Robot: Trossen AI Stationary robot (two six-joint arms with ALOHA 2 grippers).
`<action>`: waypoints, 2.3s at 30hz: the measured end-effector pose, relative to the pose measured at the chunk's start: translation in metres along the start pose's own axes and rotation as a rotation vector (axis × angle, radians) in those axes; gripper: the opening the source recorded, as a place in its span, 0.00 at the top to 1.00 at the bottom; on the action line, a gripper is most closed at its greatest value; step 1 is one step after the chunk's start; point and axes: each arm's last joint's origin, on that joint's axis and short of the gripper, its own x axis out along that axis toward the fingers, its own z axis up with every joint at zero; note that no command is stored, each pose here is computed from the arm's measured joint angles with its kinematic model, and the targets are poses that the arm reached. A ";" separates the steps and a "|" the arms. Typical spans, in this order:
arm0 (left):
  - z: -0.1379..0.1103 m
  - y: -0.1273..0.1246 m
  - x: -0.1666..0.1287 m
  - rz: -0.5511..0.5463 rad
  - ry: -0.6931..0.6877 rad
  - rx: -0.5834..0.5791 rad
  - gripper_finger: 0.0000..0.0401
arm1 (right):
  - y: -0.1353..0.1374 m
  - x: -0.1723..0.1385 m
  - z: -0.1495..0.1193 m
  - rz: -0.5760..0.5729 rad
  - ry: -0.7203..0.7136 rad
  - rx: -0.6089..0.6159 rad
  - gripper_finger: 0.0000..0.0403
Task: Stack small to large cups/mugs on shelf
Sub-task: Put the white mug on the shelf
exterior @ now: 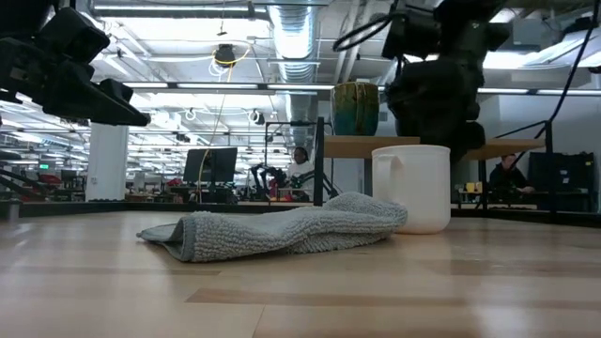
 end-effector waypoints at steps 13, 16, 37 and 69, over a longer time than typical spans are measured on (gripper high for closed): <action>-0.001 0.000 0.000 0.001 0.013 0.004 0.64 | 0.000 0.014 0.006 -0.011 -0.007 -0.041 0.73; -0.001 0.000 0.000 0.001 0.013 0.004 0.64 | 0.000 0.014 0.006 -0.016 -0.008 -0.046 0.84; -0.001 0.000 0.000 0.001 0.014 0.004 0.64 | -0.001 0.014 0.006 -0.068 -0.032 -0.101 0.96; -0.001 0.000 0.000 0.001 0.014 -0.004 0.64 | 0.012 -0.033 0.014 -0.228 0.096 -0.227 0.97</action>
